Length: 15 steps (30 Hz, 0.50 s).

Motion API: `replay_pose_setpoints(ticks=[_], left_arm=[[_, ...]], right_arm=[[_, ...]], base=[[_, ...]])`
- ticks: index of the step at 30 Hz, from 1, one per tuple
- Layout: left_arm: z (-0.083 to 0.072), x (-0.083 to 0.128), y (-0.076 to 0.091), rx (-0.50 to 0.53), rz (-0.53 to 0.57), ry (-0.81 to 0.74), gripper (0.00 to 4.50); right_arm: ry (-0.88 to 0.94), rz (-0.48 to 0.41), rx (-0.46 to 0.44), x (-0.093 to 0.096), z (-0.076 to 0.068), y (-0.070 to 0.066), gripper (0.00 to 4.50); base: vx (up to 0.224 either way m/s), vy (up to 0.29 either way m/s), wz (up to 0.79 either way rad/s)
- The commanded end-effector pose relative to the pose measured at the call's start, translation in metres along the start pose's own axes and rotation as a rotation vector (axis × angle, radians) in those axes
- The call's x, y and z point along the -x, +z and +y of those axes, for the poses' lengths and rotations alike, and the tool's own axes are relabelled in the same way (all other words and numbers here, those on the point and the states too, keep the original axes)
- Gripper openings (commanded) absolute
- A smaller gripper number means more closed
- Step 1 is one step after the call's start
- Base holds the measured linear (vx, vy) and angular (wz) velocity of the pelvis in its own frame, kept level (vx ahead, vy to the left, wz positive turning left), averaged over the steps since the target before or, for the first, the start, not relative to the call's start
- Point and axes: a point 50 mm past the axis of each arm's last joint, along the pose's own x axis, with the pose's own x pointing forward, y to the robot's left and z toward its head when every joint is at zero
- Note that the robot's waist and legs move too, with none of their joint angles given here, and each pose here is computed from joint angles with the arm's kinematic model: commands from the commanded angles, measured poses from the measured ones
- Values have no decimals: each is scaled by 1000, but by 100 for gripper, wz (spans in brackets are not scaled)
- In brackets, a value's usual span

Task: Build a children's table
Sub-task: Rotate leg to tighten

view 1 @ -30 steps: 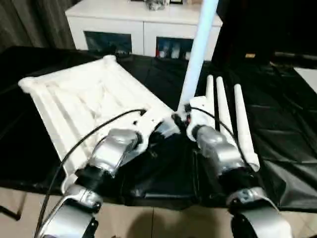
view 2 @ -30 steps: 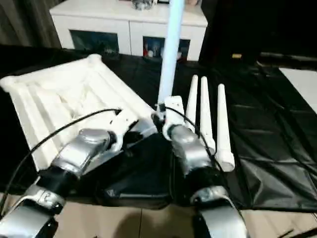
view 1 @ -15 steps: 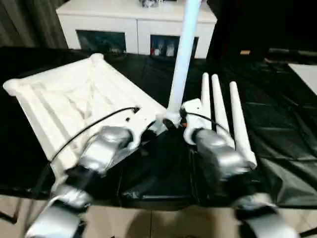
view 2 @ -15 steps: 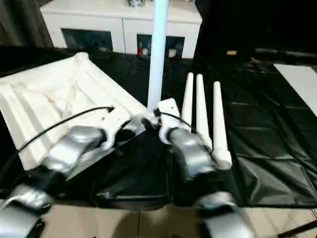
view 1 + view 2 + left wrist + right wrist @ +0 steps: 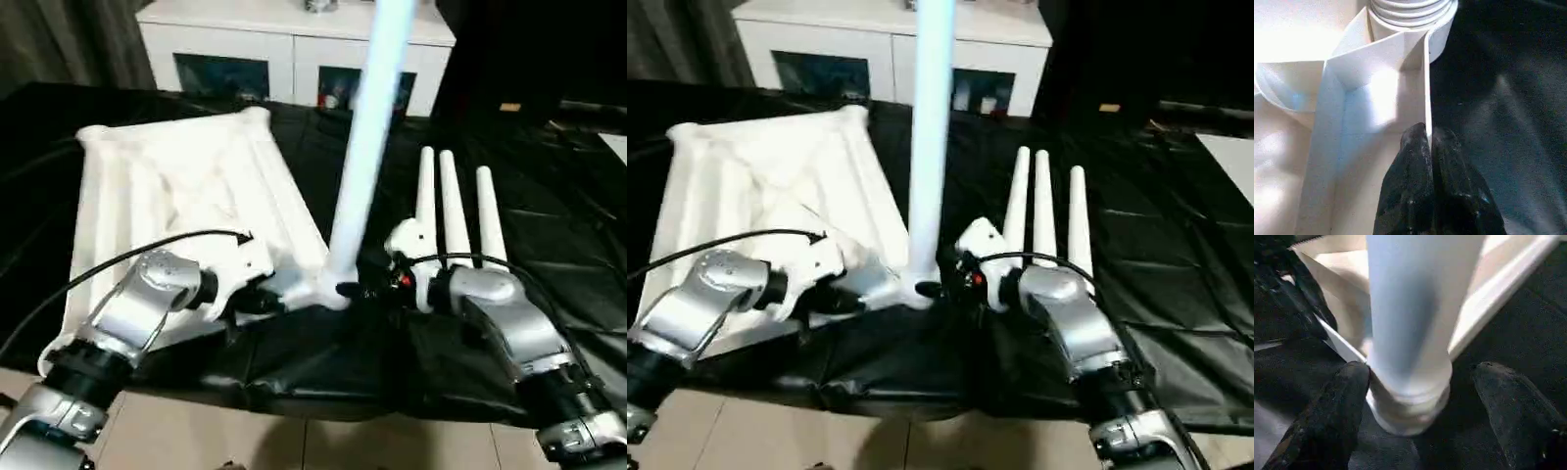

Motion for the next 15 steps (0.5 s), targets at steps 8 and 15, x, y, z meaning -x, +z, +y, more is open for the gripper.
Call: replay_pose_setpoints(ticks=[8, 15], left_arm=[[-9, -6, 7, -38, -13, -84, 0], [-9, -5, 5, -36, -5, -87, 0]], right_arm=[[79, -11, 7, -2, 6, 4, 334], [100, 4, -5, -2, 7, 0, 277]], base=[[0, 0, 0], [0, 0, 0]])
